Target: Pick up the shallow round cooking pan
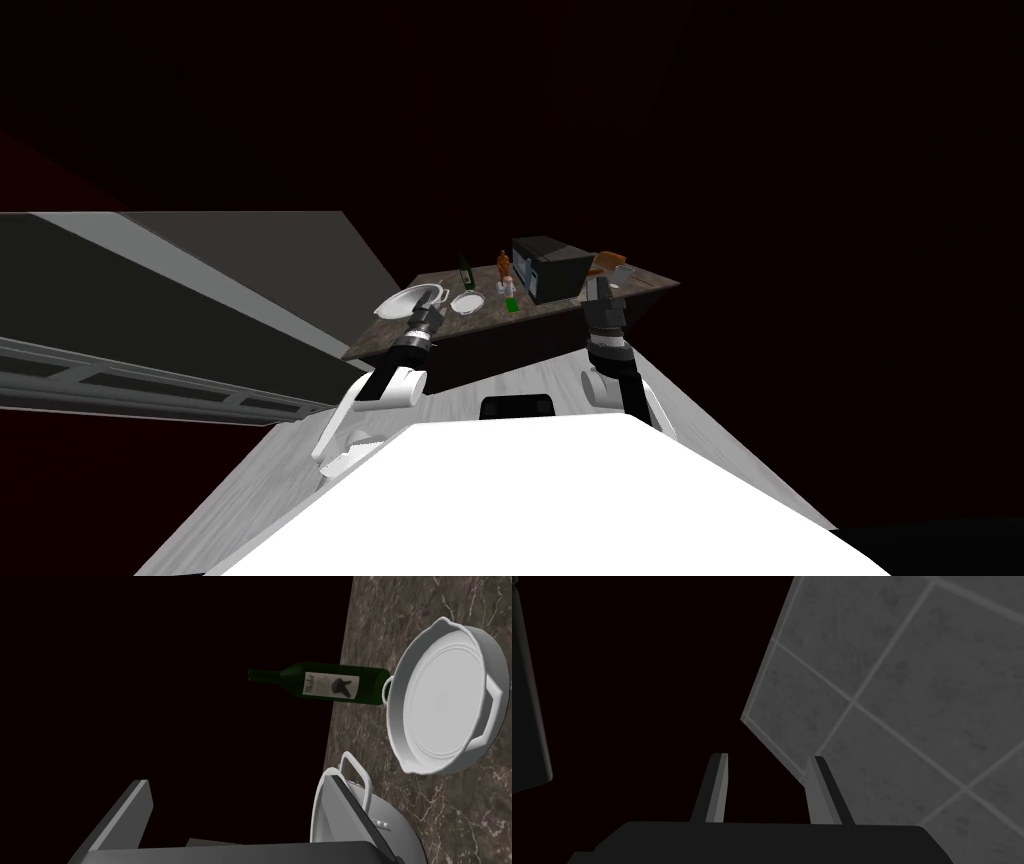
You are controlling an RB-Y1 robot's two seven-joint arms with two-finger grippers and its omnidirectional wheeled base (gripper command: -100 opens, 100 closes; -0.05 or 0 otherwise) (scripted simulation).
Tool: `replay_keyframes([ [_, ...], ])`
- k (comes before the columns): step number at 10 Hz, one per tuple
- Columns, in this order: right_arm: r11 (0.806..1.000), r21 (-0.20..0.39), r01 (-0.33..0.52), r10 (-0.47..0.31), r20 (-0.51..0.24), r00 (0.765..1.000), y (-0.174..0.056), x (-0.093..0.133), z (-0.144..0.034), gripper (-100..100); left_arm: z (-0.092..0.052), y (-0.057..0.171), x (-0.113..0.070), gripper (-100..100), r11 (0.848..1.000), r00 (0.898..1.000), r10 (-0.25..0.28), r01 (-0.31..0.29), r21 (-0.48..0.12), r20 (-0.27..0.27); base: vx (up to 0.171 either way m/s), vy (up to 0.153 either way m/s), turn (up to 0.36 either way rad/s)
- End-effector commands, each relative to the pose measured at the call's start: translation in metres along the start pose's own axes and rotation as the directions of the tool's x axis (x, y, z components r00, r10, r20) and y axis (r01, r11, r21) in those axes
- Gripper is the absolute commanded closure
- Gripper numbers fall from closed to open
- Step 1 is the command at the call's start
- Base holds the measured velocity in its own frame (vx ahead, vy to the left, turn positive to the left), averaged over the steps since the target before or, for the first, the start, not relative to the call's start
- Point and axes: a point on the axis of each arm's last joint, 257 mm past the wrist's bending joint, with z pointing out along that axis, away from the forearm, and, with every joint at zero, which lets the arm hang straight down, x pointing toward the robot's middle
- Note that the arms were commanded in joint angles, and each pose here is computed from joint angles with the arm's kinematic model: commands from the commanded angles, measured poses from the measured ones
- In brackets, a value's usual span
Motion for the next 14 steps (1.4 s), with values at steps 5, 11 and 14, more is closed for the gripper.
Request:
replay_keyframes([
  [5, 1.0, 0.0, 0.0, 0.0, 0.0, 1.0, 0.0, 0.0, 0.0, 0, 0.005, 0.029, -0.023, -100, 0.992, 0.998, -0.027, 0.035, -0.12, 0.063, 0.007, -0.051, -0.024],
  [11, 1.0, 0.0, 0.0, 0.0, 0.0, 1.0, 0.0, 0.0, 0.0, 0, 0.01, 0.057, -0.05, -100, 0.968, 0.989, -0.034, 0.067, -0.241, 0.141, 0.044, -0.055, -0.006],
  [14, 1.0, 0.0, 0.0, 0.0, 0.0, 1.0, 0.0, 0.0, 0.0, 0, 0.011, 0.071, -0.062, -100, 0.95, 0.984, -0.03, 0.083, -0.301, 0.178, 0.057, -0.034, 0.011],
])
